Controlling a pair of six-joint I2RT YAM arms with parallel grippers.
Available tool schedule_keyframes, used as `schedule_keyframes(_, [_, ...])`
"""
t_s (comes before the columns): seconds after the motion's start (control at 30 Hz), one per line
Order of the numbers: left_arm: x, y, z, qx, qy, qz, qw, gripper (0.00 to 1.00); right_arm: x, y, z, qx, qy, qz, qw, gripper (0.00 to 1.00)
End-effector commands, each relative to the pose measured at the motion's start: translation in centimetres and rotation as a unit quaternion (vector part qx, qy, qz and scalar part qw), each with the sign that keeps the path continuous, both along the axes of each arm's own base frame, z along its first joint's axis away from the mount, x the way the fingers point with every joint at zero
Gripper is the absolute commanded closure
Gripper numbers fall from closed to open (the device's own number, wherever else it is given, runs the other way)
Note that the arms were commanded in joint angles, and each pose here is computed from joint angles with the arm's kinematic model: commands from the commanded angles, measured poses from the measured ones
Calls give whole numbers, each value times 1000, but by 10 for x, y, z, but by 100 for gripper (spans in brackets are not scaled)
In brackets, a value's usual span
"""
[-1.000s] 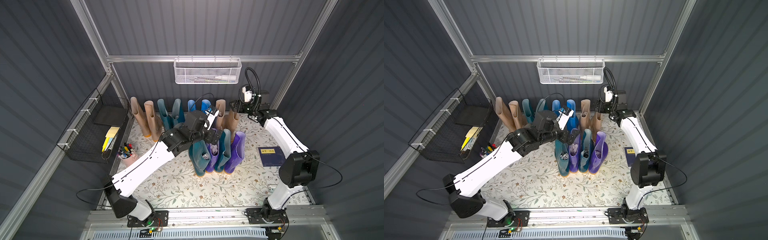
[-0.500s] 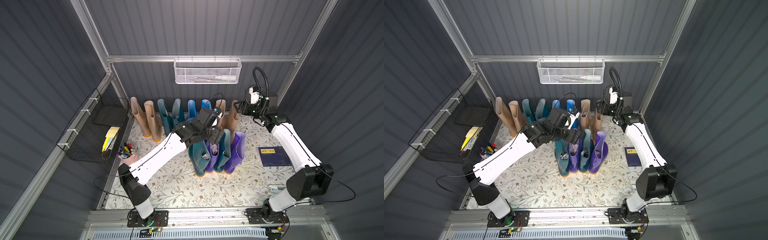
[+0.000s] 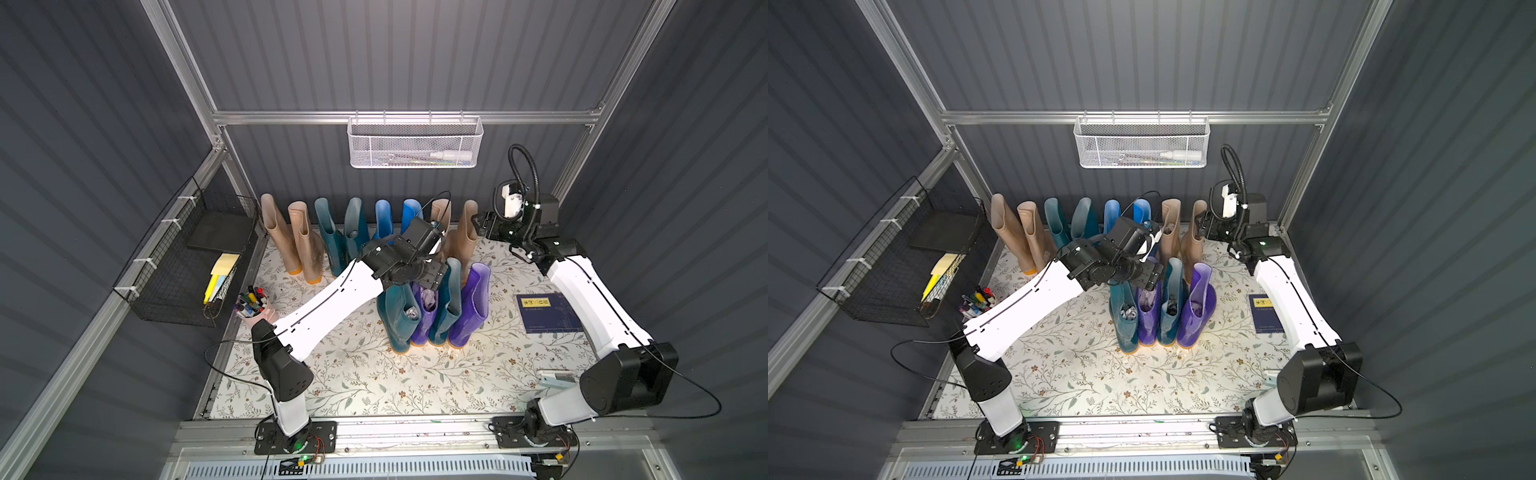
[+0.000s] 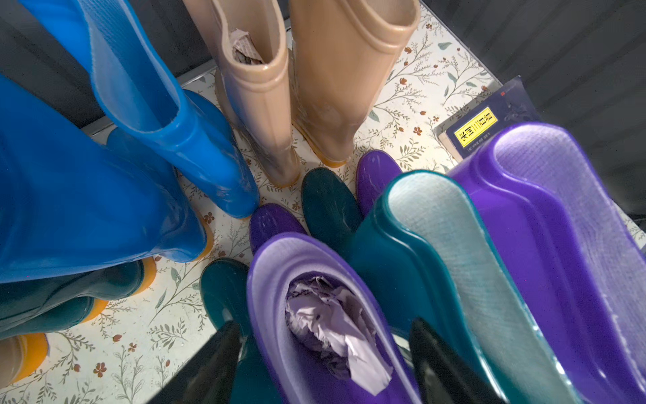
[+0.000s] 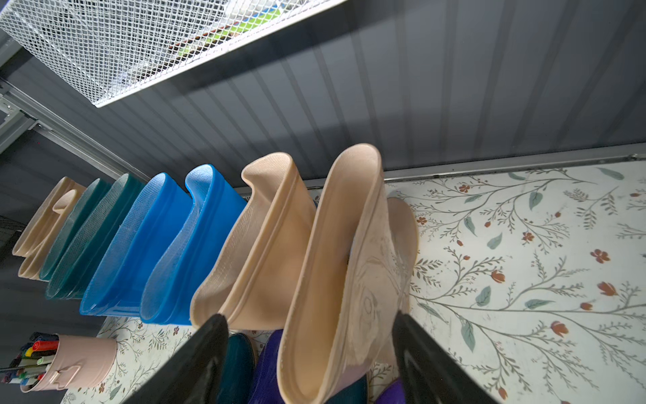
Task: Match and arrange rain boots in pairs
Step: Adjust the rain boot at the center of the board, then pick up the rain boot at the center of the board.
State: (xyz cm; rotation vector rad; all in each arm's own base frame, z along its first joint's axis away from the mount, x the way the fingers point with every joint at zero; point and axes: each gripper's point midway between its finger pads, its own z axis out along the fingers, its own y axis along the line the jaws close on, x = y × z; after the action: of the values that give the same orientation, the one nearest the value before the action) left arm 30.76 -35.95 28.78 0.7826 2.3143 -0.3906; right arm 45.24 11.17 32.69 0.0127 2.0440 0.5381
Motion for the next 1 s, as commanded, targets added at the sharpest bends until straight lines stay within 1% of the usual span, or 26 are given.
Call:
schedule_keyframes(0.0, [-6, -7, -5, -8, 24, -6, 1000, 30, -5, 0, -2, 6, 6, -5, 1000, 23])
schedule_keyframes(0.1, [-7, -9, -10, -8, 33, -6, 999, 45, -6, 0, -3, 7, 7, -4, 1000, 23])
schedule_keyframes(0.17, [-7, -10, -11, -9, 36, -6, 999, 56, -7, 1, -3, 7, 7, -1, 1000, 22])
schedule_keyframes(0.27, [-7, -10, -10, -10, 38, -7, 999, 77, -8, 2, -2, 8, 7, 4, 1000, 23])
schedule_keyframes(0.4, [-7, -10, -5, -17, 33, -7, 999, 99, -10, 4, -2, 10, 7, 10, 1000, 23])
schedule_keyframes(0.43, [-8, -10, -2, -19, 31, -7, 999, 100, -11, 5, -1, 11, 7, 13, 1000, 23])
schedule_keyframes(0.6, [-8, -7, 15, -34, 15, -4, 999, 100, -16, 9, 2, 12, 3, 26, 1000, 23])
schedule_keyframes(0.9, [-13, 0, 73, -91, -34, -8, 995, 100, -26, 9, 9, 10, -1, 35, 999, 23])
schedule_keyframes(0.93, [-14, 1, 79, -96, -39, -9, 995, 100, -30, 16, 10, 19, 0, 54, 998, 23])
schedule_keyframes(0.97, [-15, 2, 86, -102, -44, -10, 994, 100, -31, 16, 10, 20, 1, 55, 998, 23])
